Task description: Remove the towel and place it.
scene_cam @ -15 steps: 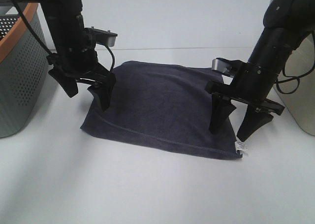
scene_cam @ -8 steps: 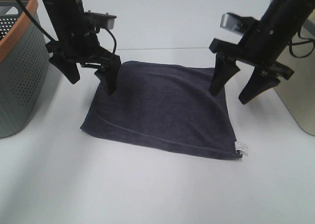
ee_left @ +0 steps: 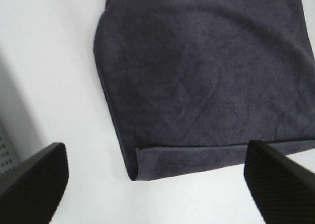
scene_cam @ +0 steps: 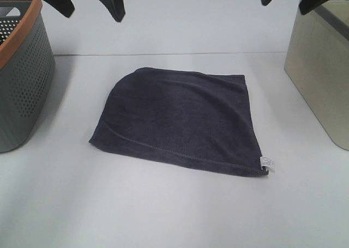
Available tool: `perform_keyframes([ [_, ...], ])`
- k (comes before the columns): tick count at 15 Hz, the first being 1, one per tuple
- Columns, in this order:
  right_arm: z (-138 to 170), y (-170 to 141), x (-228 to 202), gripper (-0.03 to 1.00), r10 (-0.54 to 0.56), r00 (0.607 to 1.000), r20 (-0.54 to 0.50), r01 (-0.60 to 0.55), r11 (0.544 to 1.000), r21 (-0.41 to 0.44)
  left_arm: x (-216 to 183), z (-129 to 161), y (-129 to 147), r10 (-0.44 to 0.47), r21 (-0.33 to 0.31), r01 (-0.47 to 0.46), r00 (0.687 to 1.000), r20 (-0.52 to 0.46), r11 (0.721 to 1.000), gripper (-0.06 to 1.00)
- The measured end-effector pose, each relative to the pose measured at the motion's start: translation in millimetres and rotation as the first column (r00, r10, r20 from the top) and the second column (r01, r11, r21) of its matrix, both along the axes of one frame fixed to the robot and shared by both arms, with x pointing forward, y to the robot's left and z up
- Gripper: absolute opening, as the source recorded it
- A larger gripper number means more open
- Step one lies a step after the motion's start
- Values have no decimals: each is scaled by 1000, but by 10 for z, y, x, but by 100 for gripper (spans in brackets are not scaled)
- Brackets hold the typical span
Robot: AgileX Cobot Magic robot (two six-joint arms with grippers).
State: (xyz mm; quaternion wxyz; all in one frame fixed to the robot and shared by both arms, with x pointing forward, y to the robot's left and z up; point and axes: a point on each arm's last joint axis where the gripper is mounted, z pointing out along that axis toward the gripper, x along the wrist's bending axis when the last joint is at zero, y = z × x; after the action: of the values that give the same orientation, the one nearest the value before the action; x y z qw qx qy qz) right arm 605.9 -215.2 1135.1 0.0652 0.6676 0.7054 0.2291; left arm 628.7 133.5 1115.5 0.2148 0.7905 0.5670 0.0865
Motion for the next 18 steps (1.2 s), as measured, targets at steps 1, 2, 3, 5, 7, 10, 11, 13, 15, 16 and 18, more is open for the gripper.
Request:
perform_keyframes([
  [1, 89, -49, -23, 70, -24, 999, 30, 24, 999, -21, -23, 120, 108, 29, -2, -29, 999, 30, 1000, 91],
  [2, 164, -122, -59, 70, -45, 998, 50, 46, 999, -22, -45, 244, 251, 62, -9, -62, 996, 58, 998, 91],
  [3, 233, -250, -86, 70, -86, 994, 66, 87, 996, -16, -69, 361, 400, 96, -12, -95, 991, 88, 995, 91],
  [5, 332, -627, -118, 70, -192, 977, 96, 195, 981, -23, -71, 516, 769, 187, -13, -187, 974, 130, 982, 91],
  [7, 430, -1015, -204, 70, -291, 947, 135, 301, 951, -62, -100, 578, 1196, 289, 7, -294, 946, 147, 956, 91],
  [10, 456, -1213, -614, 70, -347, 928, 138, 362, 925, -112, -335, 649, 1671, 398, 23, -406, 905, 151, 914, 91],
  [11, 456, -1213, -614, 70, -347, 928, 138, 362, 925, -112, -335, 649, 1671, 398, 23, -406, 905, 151, 914, 91],
  [13, 372, -1137, -1035, 70, -332, 937, 107, 342, 934, -102, -679, 791, 1668, 383, 10, -391, 907, 176, 920, 91],
  [15, 287, -1070, -1541, 70, -329, 938, 107, 339, 935, -100, -1118, 824, 1674, 377, 18, -387, 908, 184, 922, 91],
  [16, 207, -1047, -1710, 70, -329, 939, 97, 338, 936, -101, -1300, 800, 1690, 378, 36, -391, 907, 188, 920, 91],
  [18, 114, -1003, -2043, 70, -329, 938, 112, 339, 936, -96, -1686, 685, 1742, 381, 97, -404, 904, 193, 910, 91],
])
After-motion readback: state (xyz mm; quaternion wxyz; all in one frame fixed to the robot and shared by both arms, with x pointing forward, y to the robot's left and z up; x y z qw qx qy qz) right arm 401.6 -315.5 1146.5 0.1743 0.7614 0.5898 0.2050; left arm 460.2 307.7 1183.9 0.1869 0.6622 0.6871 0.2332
